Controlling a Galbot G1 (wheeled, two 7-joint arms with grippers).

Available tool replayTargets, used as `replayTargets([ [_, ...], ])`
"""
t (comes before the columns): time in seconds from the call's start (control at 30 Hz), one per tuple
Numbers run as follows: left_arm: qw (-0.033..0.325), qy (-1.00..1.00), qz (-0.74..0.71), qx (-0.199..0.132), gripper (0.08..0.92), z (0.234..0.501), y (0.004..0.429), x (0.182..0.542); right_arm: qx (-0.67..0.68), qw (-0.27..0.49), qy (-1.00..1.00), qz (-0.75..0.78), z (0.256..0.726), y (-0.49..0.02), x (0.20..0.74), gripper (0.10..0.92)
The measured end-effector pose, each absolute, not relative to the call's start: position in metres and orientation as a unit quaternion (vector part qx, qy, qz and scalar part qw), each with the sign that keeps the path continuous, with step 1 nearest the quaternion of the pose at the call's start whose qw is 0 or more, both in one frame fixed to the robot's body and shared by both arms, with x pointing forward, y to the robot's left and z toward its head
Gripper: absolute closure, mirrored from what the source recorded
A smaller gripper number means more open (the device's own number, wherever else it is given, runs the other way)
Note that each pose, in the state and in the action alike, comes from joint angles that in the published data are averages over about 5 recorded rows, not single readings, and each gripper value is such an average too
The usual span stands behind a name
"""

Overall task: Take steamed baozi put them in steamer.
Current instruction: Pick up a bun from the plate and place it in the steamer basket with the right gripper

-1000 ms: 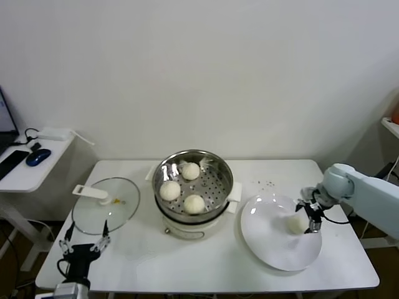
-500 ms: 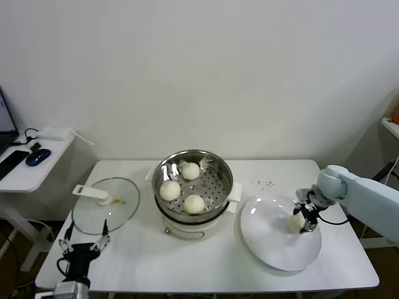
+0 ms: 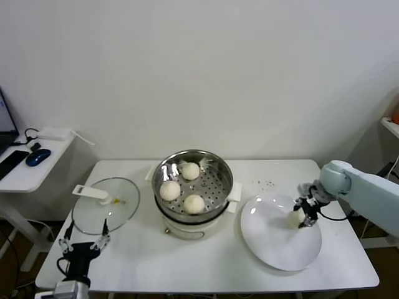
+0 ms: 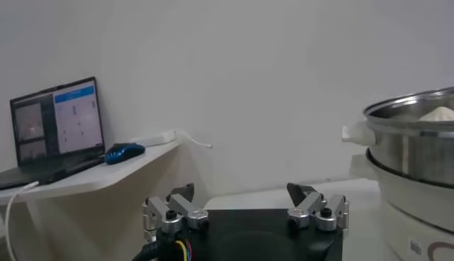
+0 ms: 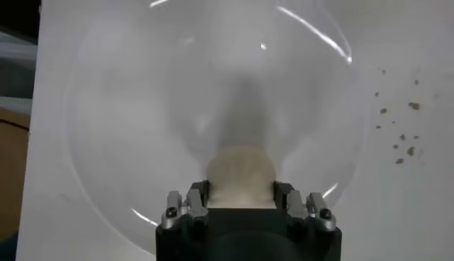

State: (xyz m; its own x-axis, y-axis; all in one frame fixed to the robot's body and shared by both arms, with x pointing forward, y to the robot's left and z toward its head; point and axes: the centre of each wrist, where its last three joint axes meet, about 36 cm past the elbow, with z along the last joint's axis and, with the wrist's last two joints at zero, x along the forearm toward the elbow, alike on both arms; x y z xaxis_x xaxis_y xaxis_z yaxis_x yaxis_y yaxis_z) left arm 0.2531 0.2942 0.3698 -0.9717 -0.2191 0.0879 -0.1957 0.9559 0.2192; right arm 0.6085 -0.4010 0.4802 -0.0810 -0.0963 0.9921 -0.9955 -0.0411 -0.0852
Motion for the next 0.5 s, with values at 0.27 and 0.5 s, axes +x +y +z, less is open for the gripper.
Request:
replayTargets([
  [0.27, 0.049, -0.988, -0.1, 0.103, 0.177, 0.373, 0.291, 0.256, 0.515, 0.41, -0.56, 0.503, 0.549, -0.376, 0.634, 0.424],
  [0.5, 0.043, -0.989, -0.097, 0.101, 0.177, 0.375, 0.288, 0.259, 0.521, 0.367, -0.586, 0.501, 0.636, -0.33, 0.666, 0.428],
])
